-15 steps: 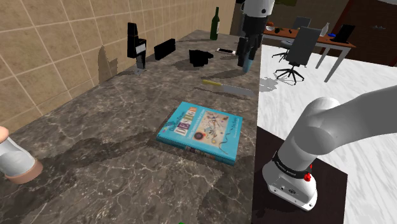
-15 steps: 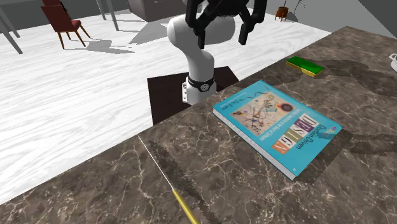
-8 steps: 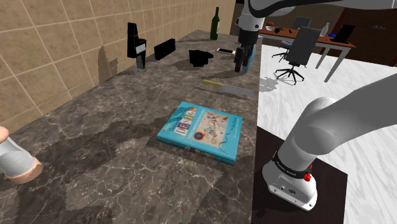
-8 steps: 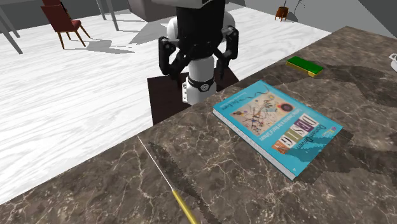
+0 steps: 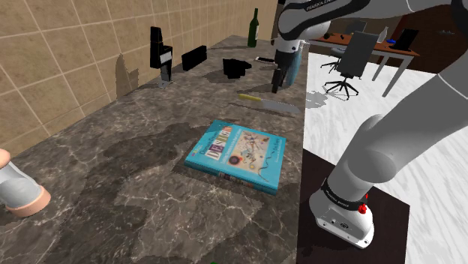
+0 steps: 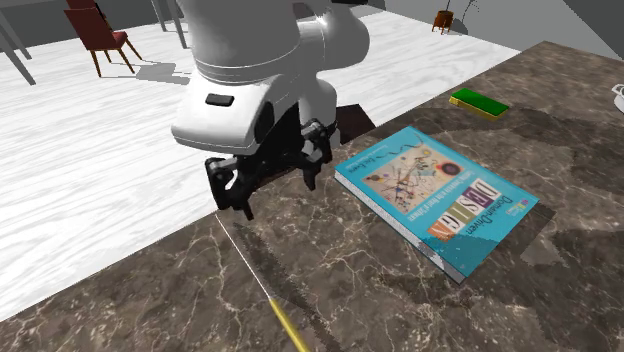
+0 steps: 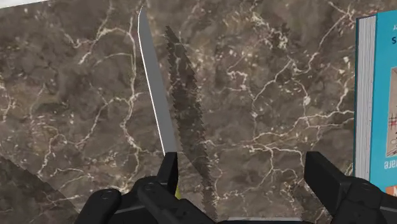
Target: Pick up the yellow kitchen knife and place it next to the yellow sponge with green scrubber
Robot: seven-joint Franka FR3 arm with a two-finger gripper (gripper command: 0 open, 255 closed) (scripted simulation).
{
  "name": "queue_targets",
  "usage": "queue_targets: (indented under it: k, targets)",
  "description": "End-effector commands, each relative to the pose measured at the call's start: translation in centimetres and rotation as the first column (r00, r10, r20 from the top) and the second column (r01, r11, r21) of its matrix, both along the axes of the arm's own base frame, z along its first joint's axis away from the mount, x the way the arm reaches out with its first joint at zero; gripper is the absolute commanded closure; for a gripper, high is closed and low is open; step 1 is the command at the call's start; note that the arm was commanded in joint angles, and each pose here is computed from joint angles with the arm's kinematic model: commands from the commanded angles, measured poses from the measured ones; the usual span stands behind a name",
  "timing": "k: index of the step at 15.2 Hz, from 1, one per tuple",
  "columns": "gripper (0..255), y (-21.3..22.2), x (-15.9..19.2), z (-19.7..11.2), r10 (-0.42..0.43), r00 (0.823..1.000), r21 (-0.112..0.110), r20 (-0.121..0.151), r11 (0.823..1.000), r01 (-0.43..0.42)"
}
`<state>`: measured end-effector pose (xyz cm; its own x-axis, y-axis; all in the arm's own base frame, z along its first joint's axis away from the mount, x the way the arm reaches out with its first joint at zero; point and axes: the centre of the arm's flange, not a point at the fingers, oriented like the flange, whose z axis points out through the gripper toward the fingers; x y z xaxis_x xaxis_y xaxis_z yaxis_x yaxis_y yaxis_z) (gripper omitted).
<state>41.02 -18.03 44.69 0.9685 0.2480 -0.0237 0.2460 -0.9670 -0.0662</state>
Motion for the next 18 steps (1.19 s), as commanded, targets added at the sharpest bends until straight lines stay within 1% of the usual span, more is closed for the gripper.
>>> queue_targets:
  k: [1, 7, 15, 18]
  targets:
    - [0, -1.5, 1.0, -1.9, 0.034, 0.999, 0.013, 0.0, 0.999, -0.034]
    - [0, -5.8, 5.3, -7.6, 0.127, 0.992, 0.055, 0.002, 0.99, -0.126]
    - [0, -5.6, 5.3, -11.8, 0.131, 0.991, 0.058, 0.002, 0.99, -0.131]
    - [0, -5.6, 5.3, -11.8, 0.131, 0.991, 0.058, 0.002, 0.99, -0.131]
